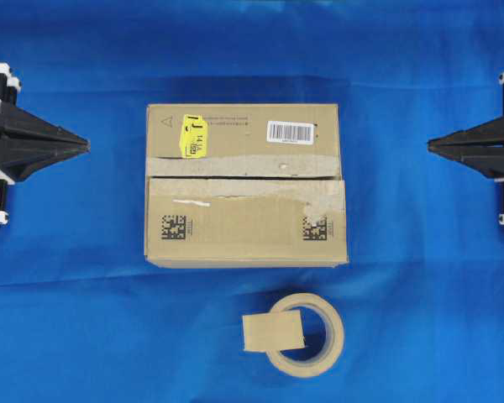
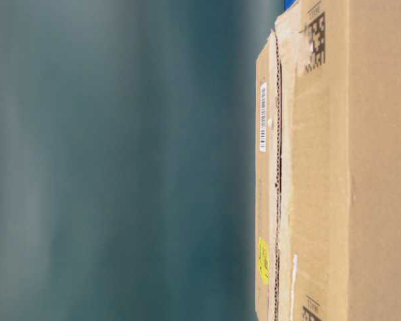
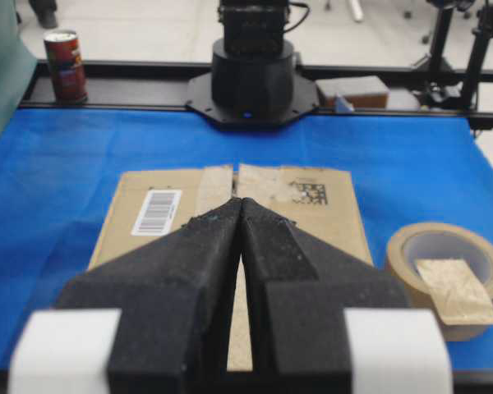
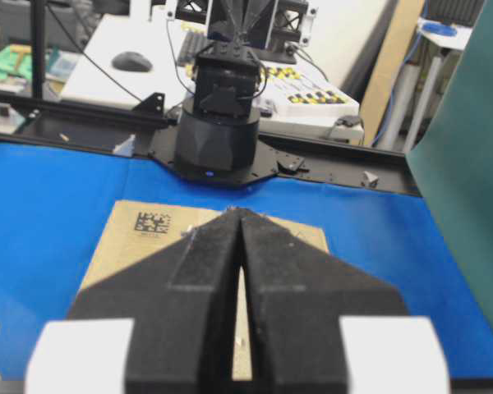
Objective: Apply tape along the seams of the closed cardboard box to seal it securely.
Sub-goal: 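Move the left gripper down toward the tape roll in front of the box, then grasp the loose tan tape strip on the roll with the left gripper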
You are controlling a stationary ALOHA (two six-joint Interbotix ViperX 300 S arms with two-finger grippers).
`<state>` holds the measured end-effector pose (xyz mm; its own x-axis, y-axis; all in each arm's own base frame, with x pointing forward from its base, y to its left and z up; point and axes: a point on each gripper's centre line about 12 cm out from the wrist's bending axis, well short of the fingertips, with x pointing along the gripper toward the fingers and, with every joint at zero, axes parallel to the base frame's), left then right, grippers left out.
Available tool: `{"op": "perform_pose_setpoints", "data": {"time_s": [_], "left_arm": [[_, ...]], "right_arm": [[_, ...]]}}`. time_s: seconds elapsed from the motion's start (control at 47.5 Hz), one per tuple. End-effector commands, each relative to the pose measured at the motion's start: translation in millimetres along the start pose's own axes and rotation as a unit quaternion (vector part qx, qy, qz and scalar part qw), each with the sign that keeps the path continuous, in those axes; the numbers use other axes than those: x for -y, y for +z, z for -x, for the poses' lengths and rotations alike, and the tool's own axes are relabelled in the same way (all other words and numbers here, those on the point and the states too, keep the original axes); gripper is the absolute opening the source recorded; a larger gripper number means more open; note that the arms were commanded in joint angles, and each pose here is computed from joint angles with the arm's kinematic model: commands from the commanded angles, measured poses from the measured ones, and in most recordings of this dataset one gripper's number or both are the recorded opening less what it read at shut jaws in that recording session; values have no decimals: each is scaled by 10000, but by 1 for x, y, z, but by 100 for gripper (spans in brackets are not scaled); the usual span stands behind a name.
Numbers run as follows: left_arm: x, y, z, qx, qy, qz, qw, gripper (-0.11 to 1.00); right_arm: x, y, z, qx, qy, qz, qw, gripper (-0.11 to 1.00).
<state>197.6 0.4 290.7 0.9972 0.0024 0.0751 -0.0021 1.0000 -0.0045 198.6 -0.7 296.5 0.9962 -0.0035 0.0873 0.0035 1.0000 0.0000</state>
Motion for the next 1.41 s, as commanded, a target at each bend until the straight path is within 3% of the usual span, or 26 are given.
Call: {"op": "perform_pose_setpoints", "data": {"time_s": [0.0,0.147,0.252,0.358,0.4,0.463,0.589,0.694,0.799,0.862,0.946,1.094,1.136,1.241,1.388], "left_arm": [[6,7,-8,-91,-148,-83,9998,0],[12,7,-15,-172,-293,-444,9984,0],[19,6,-23,-25,-425,-1043,9936,0],[28,2,-34,144,-574,-1274,9901,0],[31,-1,-39,187,-627,-1472,9869,0],[39,-9,-49,107,-772,-1938,9779,0],[57,-26,-67,-124,-1123,-2806,9532,0],[80,-40,-81,-235,-1564,-3548,9215,1],[103,-50,-93,-326,-1961,-4038,8930,1],[116,-56,-100,-398,-2180,-4236,8783,5],[126,-64,-108,-529,-2349,-4299,8702,21],[135,-94,-117,-914,-2646,-4627,8412,66],[136,-103,-120,-985,-2715,-4765,8303,73],[142,-122,-130,-1063,-2867,-5108,8035,60],[149,-136,-147,-1085,-2952,-5364,7832,59]], "right_arm": [[0,7,-4,84,6,-23,10000,0],[0,7,-11,-138,8,-16,9999,0],[0,3,-17,-353,6,-23,9994,0],[0,1,-22,-429,5,-23,9991,0],[0,3,-23,-399,7,-23,9992,0],[0,7,-24,-314,6,-23,9995,0],[0,13,-25,-192,6,-23,9998,0],[0,14,-25,-161,6,-23,9999,0],[0,14,-25,-130,8,7,9999,0],[0,15,-25,-100,6,23,9999,0],[0,16,-25,-61,3,53,10000,0],[-1,17,-25,8,19,113,9999,0],[-1,17,-25,0,25,142,9999,0],[-1,18,-25,16,40,224,9997,0],[-2,18,-25,9,72,304,9995,0]]}}
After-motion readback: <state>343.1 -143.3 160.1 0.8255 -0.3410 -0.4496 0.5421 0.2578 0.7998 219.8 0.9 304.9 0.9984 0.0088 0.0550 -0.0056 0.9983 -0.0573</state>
